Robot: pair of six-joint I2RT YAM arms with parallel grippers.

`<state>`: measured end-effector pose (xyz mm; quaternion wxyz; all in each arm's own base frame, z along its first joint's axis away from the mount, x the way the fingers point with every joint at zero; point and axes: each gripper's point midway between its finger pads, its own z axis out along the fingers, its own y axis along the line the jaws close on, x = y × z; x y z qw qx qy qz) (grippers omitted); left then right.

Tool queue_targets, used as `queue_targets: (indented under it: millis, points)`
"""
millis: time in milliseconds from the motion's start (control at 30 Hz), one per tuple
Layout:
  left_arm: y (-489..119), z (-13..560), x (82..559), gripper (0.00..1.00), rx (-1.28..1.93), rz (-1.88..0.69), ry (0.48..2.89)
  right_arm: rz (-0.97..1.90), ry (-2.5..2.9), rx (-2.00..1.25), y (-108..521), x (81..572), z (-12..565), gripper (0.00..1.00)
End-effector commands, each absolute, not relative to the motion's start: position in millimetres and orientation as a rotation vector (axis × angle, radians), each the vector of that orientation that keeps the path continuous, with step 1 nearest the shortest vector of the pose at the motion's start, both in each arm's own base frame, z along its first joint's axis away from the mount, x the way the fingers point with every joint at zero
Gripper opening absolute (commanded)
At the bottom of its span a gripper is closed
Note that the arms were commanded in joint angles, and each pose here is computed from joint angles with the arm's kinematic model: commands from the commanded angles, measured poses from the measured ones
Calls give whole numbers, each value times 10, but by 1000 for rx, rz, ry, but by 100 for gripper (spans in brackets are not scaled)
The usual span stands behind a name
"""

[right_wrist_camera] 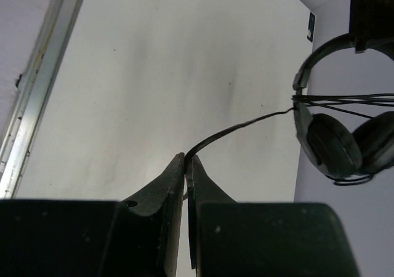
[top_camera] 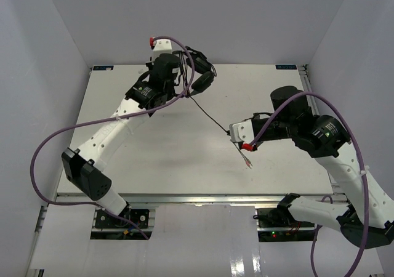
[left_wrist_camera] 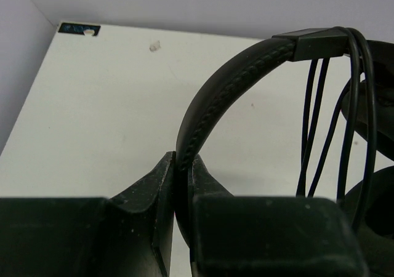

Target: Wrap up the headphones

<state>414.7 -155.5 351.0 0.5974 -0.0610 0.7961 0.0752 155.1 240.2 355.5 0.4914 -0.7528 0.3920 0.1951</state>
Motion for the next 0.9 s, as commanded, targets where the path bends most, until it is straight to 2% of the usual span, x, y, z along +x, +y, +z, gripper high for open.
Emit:
queue_targets:
  millis: [0, 167, 300, 500, 733, 867]
  points:
    - [-1740, 3136, 4133, 0, -39, 98, 1958, 133, 950, -1780, 2205, 1910, 3798, 8]
    - [-1893, 2748, 3959, 0, 203, 31, 2030, -213, 897, -1700, 2037, 2340, 3908, 8]
    - [-2025, 2481, 3716, 0, 466, -35, 2073, -339, 841, -1666, 2034, 2510, 3941, 8]
    - [-2287, 2205, 3220, 0, 719, -279, 2103, -356, 790, -1676, 2194, 2643, 3838, 8]
    - [-2584, 2323, 2696, 0, 917, -552, 2002, -344, 759, -1676, 2365, 2763, 3722, 8]
    - [-2691, 2322, 2554, 0, 977, -608, 1981, -307, 782, -1666, 2455, 2824, 3712, 8]
